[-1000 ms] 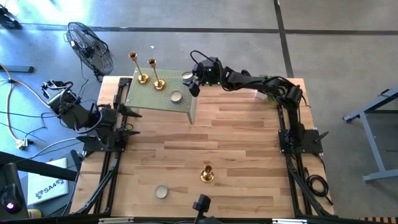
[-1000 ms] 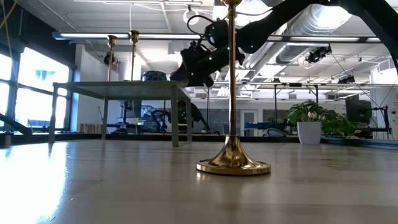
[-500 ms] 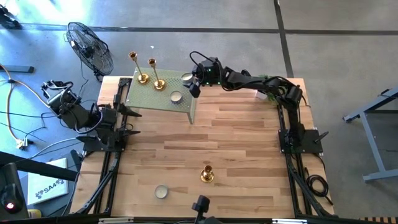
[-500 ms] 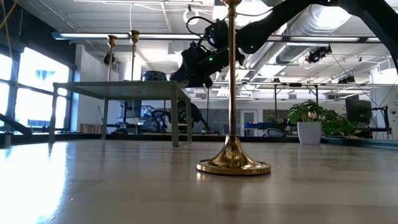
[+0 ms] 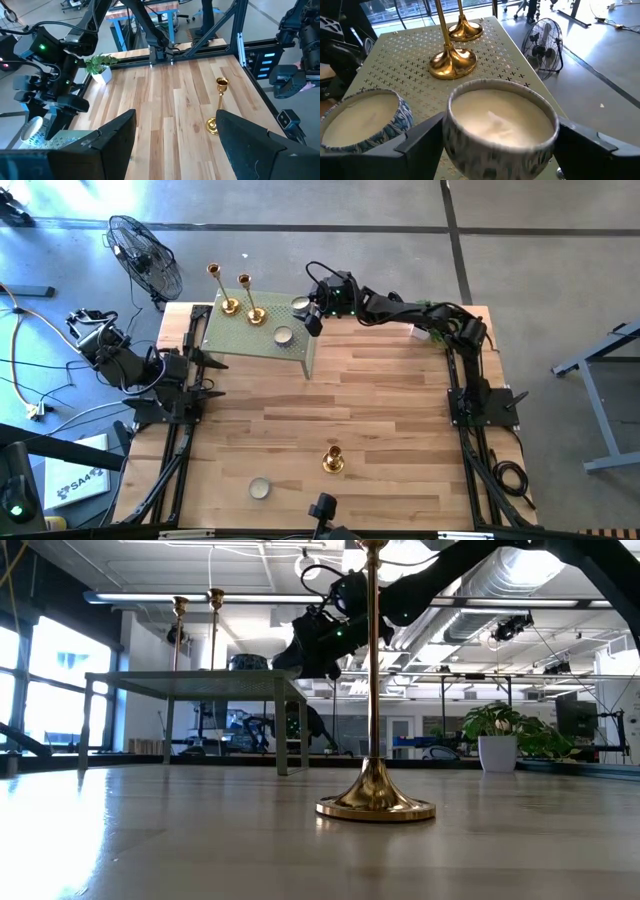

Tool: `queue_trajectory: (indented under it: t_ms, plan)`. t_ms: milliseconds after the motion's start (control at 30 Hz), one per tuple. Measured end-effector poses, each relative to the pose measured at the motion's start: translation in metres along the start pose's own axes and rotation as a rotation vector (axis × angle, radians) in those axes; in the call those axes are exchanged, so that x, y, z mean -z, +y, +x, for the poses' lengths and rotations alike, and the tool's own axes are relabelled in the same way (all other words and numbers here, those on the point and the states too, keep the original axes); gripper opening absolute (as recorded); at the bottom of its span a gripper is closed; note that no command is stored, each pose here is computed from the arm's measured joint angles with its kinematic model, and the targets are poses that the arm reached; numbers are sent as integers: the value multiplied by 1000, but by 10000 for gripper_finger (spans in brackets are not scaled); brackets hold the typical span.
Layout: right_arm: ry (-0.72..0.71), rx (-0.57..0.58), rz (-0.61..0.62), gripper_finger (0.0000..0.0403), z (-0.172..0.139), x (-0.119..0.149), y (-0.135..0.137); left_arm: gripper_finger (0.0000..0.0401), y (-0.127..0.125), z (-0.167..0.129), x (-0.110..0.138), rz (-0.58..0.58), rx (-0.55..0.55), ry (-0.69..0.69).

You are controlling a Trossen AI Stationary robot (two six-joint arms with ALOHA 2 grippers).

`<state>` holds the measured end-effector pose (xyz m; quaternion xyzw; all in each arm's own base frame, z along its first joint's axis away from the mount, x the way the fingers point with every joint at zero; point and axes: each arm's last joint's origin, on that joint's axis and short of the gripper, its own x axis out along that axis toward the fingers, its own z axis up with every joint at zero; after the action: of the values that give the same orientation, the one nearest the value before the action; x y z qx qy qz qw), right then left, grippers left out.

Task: Pick & Place candle stick holders
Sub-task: Put the right blue patterned round candle on the shelf, then put the gold candle holder on the shelf

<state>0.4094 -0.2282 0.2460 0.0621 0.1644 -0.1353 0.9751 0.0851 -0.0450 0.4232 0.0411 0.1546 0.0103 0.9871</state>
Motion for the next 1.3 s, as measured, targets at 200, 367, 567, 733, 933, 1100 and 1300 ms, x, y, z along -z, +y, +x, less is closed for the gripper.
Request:
queue_trajectory:
  t_ms: [200, 367, 567, 733, 933, 1100, 1300]
  plan:
    - [15, -1, -12, 351, 0, 2, 0, 266, 0, 0, 0, 0, -15, -2]
    - [6, -26, -16, 373, 0, 1, 1, 266, 1, 0, 0, 0, -27, -5]
    - [-72, -60, -38, 377, -1, -13, 2, 266, 1, 0, 0, 0, -30, -5]
    - [-117, -78, -52, 378, -3, -33, 5, 266, 1, 0, 0, 3, -32, -6]
    - [-165, -160, -92, 377, -12, -69, 13, 266, 1, 0, 0, -3, -31, -5]
    - [-114, -270, -124, 378, -34, -103, 20, 266, 1, 0, 1, -97, -16, 7]
    - [-57, -336, -226, 377, -71, -129, 45, 266, 2, -2, 5, -160, -19, 34]
